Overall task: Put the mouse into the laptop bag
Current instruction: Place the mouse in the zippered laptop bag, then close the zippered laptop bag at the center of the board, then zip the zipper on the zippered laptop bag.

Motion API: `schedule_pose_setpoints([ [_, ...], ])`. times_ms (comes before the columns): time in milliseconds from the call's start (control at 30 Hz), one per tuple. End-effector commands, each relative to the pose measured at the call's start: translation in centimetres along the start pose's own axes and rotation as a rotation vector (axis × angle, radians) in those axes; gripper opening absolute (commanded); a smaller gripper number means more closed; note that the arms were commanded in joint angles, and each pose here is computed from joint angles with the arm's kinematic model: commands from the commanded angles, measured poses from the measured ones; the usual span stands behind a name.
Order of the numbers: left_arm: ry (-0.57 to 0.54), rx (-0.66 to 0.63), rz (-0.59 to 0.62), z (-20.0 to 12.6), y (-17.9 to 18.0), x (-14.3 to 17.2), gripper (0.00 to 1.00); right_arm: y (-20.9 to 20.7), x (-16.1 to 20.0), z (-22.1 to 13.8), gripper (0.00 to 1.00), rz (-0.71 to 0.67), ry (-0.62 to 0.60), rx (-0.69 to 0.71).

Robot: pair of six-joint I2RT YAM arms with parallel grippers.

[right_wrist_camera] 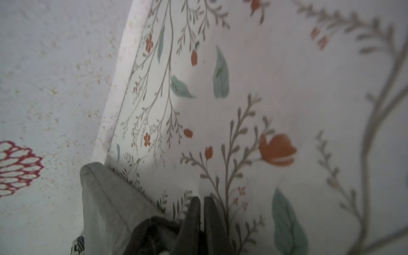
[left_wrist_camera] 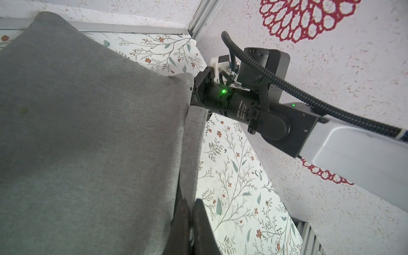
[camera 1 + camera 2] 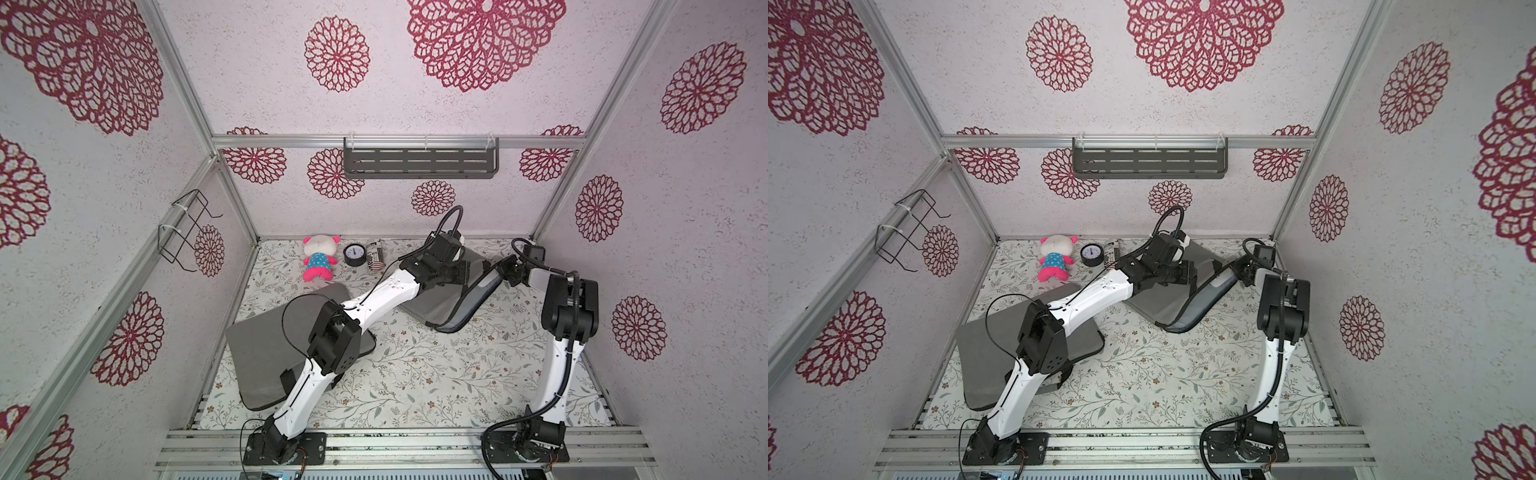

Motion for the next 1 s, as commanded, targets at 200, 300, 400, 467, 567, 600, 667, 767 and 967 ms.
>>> schedule_pose_setpoints([
  [200,-0.099,0.032,-0.015,-3.1,-0.9,-3.0,0.00,2.1,-0.4,-6.3,0.32,-0.046,-0.117,0.034],
  [300,-0.109,0.016,-0.026,-3.5,-0.7,-3.2,0.14,2.1,-0.4,-9.4,0.41,-0.051,-0.156,0.054],
  [400,-0.141,-0.022,-0.028,-4.8,-0.5,-3.4,0.57,2.0,0.8,-13.4,0.47,-0.052,-0.184,0.052],
  [467,-0.175,-0.066,-0.035,-6.4,0.0,-3.4,0.85,1.3,2.7,-16.2,0.56,-0.044,-0.203,0.036],
  [567,-0.288,-0.121,-0.052,-11.3,0.5,-3.4,0.98,0.9,7.2,-20.1,0.70,-0.090,-0.211,0.001],
  [600,-0.330,-0.144,-0.066,-12.6,1.1,-2.7,0.98,1.2,9.1,-21.1,0.74,-0.133,-0.207,-0.005],
  [667,-0.408,-0.165,-0.109,-15.3,2.3,-1.4,0.98,1.3,12.9,-22.4,0.81,-0.203,-0.194,0.000],
  [767,-0.491,-0.230,-0.210,-18.6,4.6,0.9,0.98,1.1,18.9,-22.9,0.83,-0.279,-0.115,-0.043],
  [967,-0.503,-0.328,-0.277,-20.9,7.9,4.0,0.98,0.3,26.0,-21.8,0.84,-0.340,-0.034,-0.084],
])
Point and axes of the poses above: each gripper's point midway between its finger pads, its own z axis out along the fingers, its own y axis along the line the jaws close on, x = y × z, the point moved 6 cm from there along -z, back along the fingers, and after that the axes turned 1 degree about z, right-handed, at the moved point
